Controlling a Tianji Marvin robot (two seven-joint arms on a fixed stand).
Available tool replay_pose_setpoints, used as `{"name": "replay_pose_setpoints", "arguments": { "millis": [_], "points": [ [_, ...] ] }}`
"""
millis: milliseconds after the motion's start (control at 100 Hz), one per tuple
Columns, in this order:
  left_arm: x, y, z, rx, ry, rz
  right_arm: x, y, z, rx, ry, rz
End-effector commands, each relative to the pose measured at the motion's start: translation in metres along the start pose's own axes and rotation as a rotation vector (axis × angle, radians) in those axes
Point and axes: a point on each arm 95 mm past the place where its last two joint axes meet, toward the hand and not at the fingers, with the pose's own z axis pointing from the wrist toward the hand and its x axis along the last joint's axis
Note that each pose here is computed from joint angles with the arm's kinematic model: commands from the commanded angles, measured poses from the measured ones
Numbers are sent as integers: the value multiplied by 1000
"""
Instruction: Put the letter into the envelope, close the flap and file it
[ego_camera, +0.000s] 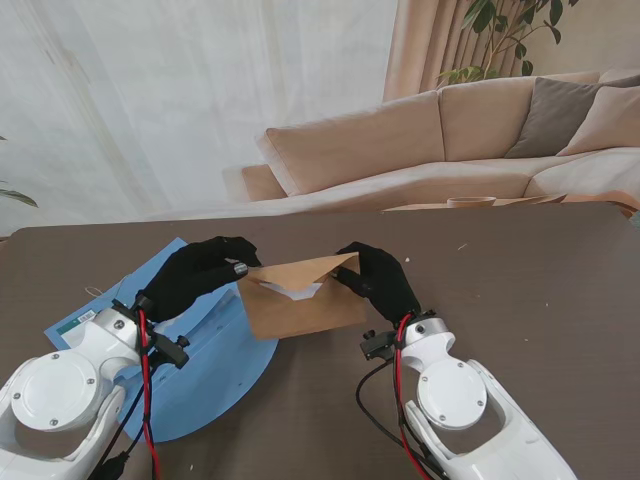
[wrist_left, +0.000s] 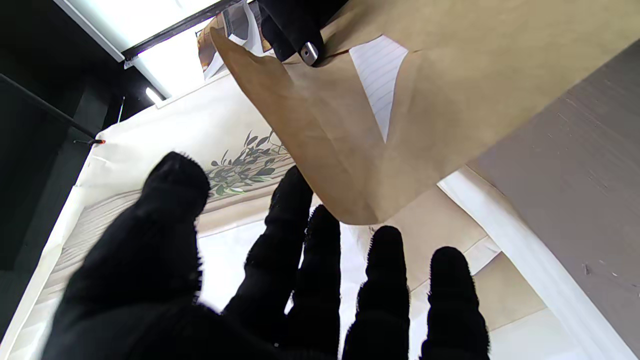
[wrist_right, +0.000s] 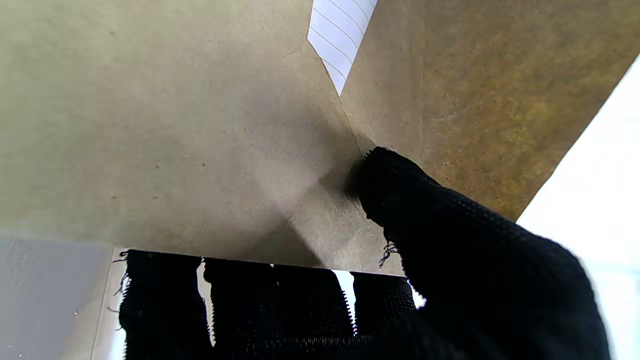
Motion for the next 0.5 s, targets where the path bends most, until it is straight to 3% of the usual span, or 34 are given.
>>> {"name": "replay_pose_setpoints", "arguments": {
  "millis": [0, 260, 490],
  "points": [
    [5, 5, 1, 17, -2, -33, 0, -4, -3, 22, 5, 13],
    [0, 8, 13, 37, -78, 30, 0, -6, -8, 57, 50, -8],
    [-13, 10, 11, -148, -174, 88, 2, -7, -7, 54, 76, -41]
  ]
}}
